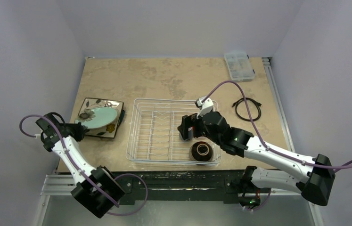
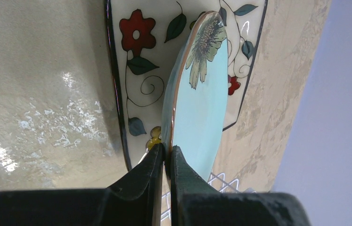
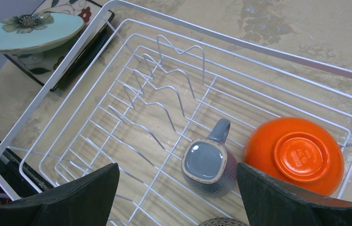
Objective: Load the mixed dishes into the dish rack
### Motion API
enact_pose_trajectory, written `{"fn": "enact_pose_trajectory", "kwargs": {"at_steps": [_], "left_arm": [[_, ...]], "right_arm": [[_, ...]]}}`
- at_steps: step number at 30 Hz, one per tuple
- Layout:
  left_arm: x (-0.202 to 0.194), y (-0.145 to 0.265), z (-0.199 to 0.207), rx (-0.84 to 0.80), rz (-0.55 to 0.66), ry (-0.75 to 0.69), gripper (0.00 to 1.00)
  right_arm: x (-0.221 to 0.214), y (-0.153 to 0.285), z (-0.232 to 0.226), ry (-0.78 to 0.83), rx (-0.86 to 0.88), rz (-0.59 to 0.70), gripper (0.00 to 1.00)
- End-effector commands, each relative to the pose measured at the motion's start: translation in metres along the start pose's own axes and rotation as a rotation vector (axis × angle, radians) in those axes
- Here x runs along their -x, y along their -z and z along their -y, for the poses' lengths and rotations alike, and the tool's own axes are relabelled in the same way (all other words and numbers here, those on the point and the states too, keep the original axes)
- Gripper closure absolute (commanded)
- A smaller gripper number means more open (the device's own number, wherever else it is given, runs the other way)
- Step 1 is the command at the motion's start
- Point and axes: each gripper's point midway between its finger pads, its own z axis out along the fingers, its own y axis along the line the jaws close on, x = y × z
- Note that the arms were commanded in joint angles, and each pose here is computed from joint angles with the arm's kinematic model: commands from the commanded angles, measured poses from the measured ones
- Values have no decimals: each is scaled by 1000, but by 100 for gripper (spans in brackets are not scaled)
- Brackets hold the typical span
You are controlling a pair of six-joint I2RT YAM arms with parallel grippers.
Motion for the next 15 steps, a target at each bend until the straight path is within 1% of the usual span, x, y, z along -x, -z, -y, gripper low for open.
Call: {"fn": "enact_pose_trajectory", "kwargs": {"at_steps": [1,11,15], "left_arm": [[15,32,50,-193,69,5,100],[22,59,71,-255,115,-35,100],[19,61,79,-293,92,-38,100]], "right_arm": [[20,2,-12,-14,28,44,4],[18,-8,-15,8,22,16,4],[17,-11,-15,8,20,11,4]]}}
